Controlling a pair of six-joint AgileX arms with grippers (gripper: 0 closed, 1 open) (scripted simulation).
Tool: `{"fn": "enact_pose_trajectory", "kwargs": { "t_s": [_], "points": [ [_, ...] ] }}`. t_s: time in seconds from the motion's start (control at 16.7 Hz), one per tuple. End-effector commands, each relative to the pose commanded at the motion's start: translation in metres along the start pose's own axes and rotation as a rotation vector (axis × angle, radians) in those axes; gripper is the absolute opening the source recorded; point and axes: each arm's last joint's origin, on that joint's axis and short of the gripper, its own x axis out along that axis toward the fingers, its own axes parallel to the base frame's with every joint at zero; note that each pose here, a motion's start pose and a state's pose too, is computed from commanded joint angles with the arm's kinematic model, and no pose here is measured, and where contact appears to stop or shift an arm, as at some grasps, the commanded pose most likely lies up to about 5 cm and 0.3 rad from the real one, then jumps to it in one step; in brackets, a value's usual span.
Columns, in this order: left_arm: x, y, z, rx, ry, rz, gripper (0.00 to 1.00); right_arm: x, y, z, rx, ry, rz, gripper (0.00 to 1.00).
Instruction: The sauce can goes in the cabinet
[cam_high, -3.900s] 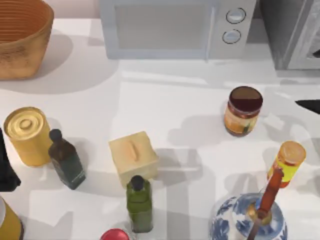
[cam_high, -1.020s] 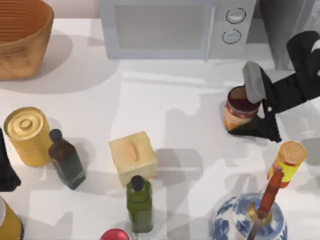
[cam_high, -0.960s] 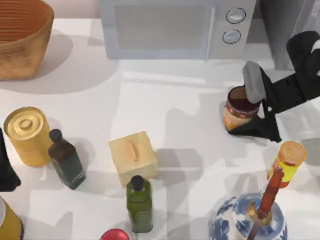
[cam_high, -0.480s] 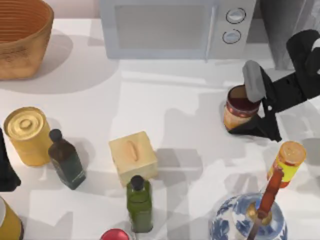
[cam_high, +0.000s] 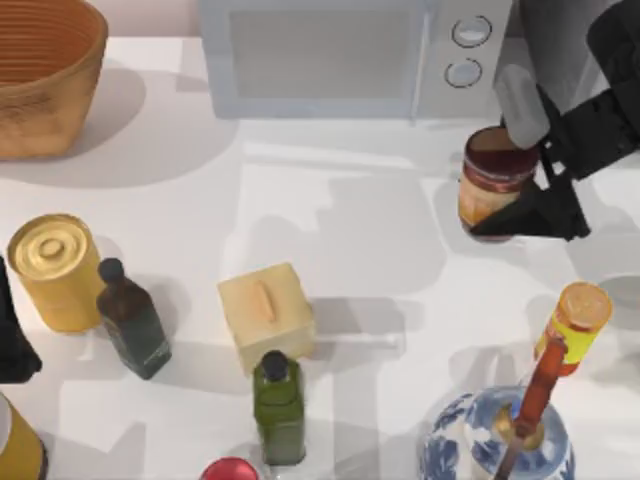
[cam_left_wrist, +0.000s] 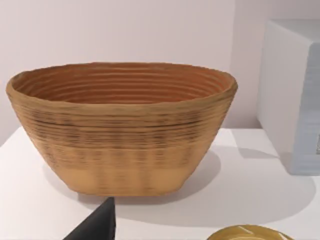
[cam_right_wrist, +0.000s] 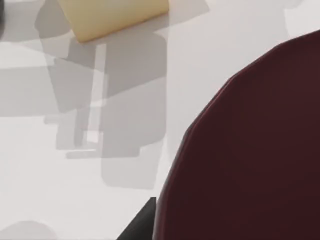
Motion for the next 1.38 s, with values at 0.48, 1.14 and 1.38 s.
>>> {"fn": "enact_pose_trajectory", "kwargs": {
  "t_s": [0.48,1.14,1.38],
  "points": [
    [0.000,0.000,0.000,0.000,0.000,0.000,1.00,-0.038,0.009,0.039,0.000,-0.003,-0.020,0.00],
    [0.000,0.000,0.000,0.000,0.000,0.000,1.00,-0.078,0.092,0.054,0.115,0.106,-0.278,0.00],
    [0.000,0.000,0.000,0.000,0.000,0.000,1.00,-0.105,0.177,0.054,0.187,0.095,-0.598,0.00]
  ]
}}
